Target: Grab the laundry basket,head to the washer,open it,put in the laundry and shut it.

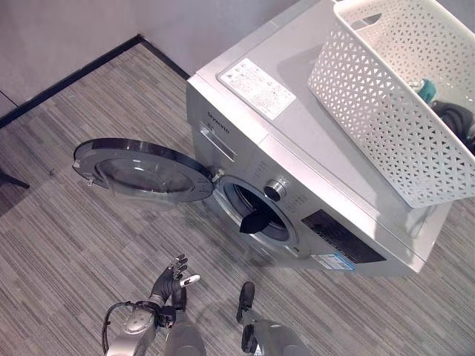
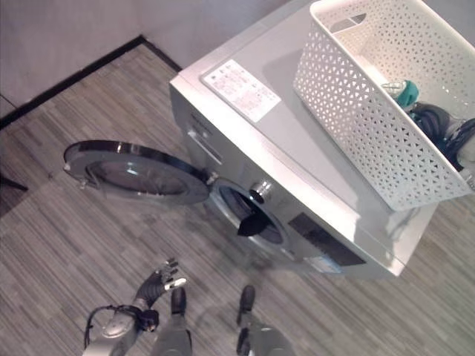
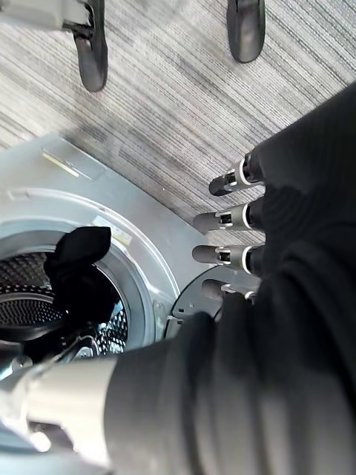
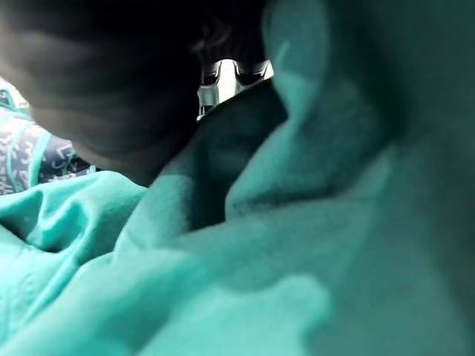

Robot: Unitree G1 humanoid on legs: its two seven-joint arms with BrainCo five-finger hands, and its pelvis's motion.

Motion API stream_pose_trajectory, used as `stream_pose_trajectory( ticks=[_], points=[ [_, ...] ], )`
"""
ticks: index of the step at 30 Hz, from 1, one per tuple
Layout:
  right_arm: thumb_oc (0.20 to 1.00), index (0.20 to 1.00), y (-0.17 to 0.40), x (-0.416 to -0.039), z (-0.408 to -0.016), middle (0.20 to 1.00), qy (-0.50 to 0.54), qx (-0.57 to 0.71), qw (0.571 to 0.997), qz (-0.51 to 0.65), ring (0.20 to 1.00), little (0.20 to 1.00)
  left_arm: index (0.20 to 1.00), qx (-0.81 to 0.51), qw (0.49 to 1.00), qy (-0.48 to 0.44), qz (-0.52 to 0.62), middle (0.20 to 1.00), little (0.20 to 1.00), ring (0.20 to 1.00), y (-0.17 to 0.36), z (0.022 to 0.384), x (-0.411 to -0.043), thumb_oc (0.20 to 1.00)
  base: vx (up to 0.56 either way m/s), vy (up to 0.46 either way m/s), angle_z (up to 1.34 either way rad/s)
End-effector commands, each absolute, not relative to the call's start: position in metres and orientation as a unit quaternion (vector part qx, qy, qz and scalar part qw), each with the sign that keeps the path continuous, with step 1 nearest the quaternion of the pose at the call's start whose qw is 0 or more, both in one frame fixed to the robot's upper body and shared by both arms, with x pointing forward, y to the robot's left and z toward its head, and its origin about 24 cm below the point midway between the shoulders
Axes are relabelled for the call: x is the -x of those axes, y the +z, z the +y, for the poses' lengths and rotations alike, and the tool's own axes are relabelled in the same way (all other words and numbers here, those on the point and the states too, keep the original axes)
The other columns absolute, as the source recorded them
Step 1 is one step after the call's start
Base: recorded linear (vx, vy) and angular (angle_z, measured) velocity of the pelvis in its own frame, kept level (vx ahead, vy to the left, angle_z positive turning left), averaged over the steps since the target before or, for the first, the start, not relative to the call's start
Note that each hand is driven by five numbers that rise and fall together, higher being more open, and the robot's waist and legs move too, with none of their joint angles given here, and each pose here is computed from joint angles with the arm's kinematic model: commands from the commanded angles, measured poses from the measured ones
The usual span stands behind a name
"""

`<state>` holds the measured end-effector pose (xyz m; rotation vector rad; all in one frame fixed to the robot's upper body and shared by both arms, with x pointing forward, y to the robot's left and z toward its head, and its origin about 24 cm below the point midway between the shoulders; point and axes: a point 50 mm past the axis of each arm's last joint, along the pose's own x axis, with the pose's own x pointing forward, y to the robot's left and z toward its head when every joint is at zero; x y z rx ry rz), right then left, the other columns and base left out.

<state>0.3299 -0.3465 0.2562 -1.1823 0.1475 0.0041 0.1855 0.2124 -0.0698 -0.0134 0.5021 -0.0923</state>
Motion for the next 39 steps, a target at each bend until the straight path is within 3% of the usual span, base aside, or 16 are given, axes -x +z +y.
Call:
stream_pose_trajectory(
  ticks=[1, 7, 9, 13, 15, 16, 18, 19, 26, 32, 39],
  points=[
    [0.200, 0.200, 0.250, -0.331, -0.341, 0.200, 0.002, 0.505, 0.863, 0.029, 0.200, 0.200, 1.000, -0.014, 0.979, -0.044, 0.197, 1.000, 1.000, 1.000, -0.050, 0.222, -0.199, 1.000, 0.00, 0.000, 0.00],
    [0.200, 0.200, 0.330, -0.308, -0.374, 0.200, -0.169, 0.408, 0.890, -0.114, 0.200, 0.200, 1.000, -0.017, 0.977, -0.018, 0.211, 1.000, 1.000, 1.000, -0.054, 0.234, -0.192, 1.000, 0.01, 0.010, 0.01],
    [0.200, 0.200, 0.363, -0.299, -0.376, 0.200, -0.226, 0.376, 0.880, -0.183, 0.200, 0.200, 1.000, -0.023, 0.975, -0.006, 0.219, 1.000, 1.000, 1.000, -0.056, 0.239, -0.190, 1.000, 0.04, 0.026, -0.03],
    [0.200, 0.200, 0.417, -0.283, -0.364, 0.200, -0.300, 0.370, 0.834, -0.280, 0.200, 0.200, 1.000, -0.032, 0.972, 0.012, 0.232, 1.000, 1.000, 1.000, -0.058, 0.246, -0.187, 1.000, 0.04, 0.019, 0.01],
    [0.200, 0.200, 0.448, -0.272, -0.355, 0.200, -0.360, 0.402, 0.780, -0.318, 0.200, 0.200, 1.000, -0.036, 0.970, 0.015, 0.242, 1.000, 1.000, 1.000, -0.060, 0.247, -0.184, 1.000, 0.06, 0.039, 0.04],
    [0.200, 0.200, 0.456, -0.263, -0.356, 0.200, -0.408, 0.464, 0.723, -0.310, 0.200, 0.200, 1.000, -0.040, 0.969, 0.013, 0.242, 1.000, 1.000, 1.000, -0.058, 0.247, -0.185, 1.000, 0.03, 0.029, 0.09],
    [0.200, 0.200, 0.465, -0.254, -0.347, 0.200, -0.449, 0.520, 0.649, -0.328, 0.200, 0.200, 1.000, -0.048, 0.969, 0.013, 0.241, 1.000, 1.000, 1.000, -0.057, 0.247, -0.185, 1.000, 0.03, 0.027, 0.17],
    [0.200, 0.200, 0.468, -0.250, -0.348, 0.200, -0.471, 0.519, 0.629, -0.336, 0.200, 0.200, 1.000, -0.052, 0.969, 0.013, 0.239, 1.000, 1.000, 1.000, -0.057, 0.246, -0.186, 1.000, 0.03, 0.022, 0.22],
    [0.200, 0.200, 0.464, -0.238, -0.352, 0.200, -0.540, 0.520, 0.556, -0.359, 0.200, 0.200, 1.000, -0.068, 0.970, 0.000, 0.235, 1.000, 1.000, 1.000, -0.057, 0.240, -0.188, 1.000, -0.01, 0.031, 0.09],
    [0.200, 0.200, 0.457, -0.224, -0.359, 0.200, -0.574, 0.500, 0.526, -0.380, 0.200, 0.200, 1.000, -0.086, 0.969, 0.000, 0.232, 1.000, 1.000, 1.000, -0.057, 0.241, -0.189, 1.000, -0.01, 0.059, 0.00],
    [0.200, 0.200, 0.467, -0.207, -0.336, 0.200, -0.571, 0.498, 0.475, -0.447, 0.200, 0.200, 1.000, -0.154, 0.979, -0.048, 0.125, 1.000, 1.000, 1.000, -0.015, 0.232, -0.218, 1.000, -0.03, 0.136, -0.02]
  ],
)
